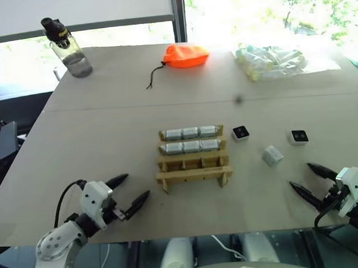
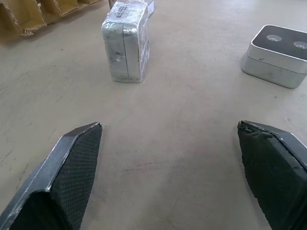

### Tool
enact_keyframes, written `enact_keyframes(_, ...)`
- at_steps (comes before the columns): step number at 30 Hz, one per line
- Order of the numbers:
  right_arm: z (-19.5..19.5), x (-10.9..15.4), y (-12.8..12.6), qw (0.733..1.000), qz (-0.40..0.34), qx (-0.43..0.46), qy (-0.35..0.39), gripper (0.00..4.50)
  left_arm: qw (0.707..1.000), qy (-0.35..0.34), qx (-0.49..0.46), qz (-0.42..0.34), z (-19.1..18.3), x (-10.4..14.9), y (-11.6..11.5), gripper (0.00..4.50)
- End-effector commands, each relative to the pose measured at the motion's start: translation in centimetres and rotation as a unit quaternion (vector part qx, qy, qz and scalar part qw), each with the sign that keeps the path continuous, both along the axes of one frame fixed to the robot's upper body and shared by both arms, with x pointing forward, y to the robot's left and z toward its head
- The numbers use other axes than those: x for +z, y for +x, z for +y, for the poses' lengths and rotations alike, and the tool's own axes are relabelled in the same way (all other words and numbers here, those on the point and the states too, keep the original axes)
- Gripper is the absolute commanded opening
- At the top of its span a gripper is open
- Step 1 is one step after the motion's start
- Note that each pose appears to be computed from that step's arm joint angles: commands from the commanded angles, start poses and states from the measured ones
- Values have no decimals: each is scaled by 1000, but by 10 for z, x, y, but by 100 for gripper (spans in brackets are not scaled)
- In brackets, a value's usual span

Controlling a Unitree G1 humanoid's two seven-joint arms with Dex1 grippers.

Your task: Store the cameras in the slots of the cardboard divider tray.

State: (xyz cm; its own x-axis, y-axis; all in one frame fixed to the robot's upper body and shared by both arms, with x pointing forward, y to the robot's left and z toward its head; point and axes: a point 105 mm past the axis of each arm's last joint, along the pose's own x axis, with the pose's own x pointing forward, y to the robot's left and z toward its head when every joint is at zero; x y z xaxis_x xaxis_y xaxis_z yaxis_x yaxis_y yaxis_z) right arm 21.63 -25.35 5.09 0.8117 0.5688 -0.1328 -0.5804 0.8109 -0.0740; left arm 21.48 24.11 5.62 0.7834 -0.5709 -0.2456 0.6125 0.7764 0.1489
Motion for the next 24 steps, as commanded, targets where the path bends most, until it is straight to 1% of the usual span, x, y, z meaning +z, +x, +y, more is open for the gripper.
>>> enact_keyframes(1,1,9,1,1000,-17,8,-5,447,1000,4,-4,10,4,1,-3,450)
enact_keyframes(6,2,9,2,1000,-17,11,-6,447,1000,6,-11,9,14,7,-1,450)
enact_keyframes(7,2,9,2,1000,-17,12,-6,447,1000,-1,-25,5,15,12,-2,450)
enact_keyframes(8,2,9,2,1000,-17,12,-7,447,998,-14,-65,3,13,22,-7,450)
enact_keyframes(10,1,11,1,1000,-18,14,-11,447,992,-9,-124,-10,10,45,-10,450)
enact_keyframes(15,5,15,3,999,-29,21,-12,447,977,-1,-207,-52,-2,105,0,450)
enact_keyframes(19,11,14,4,999,-30,24,-10,447,958,38,-280,-46,-19,133,-3,450)
enact_keyframes(22,16,17,7,999,-37,17,-4,447,947,51,-313,-51,-30,156,-3,450)
enact_keyframes(24,20,18,9,999,-41,13,3,447,942,60,-327,-49,-35,164,-3,450)
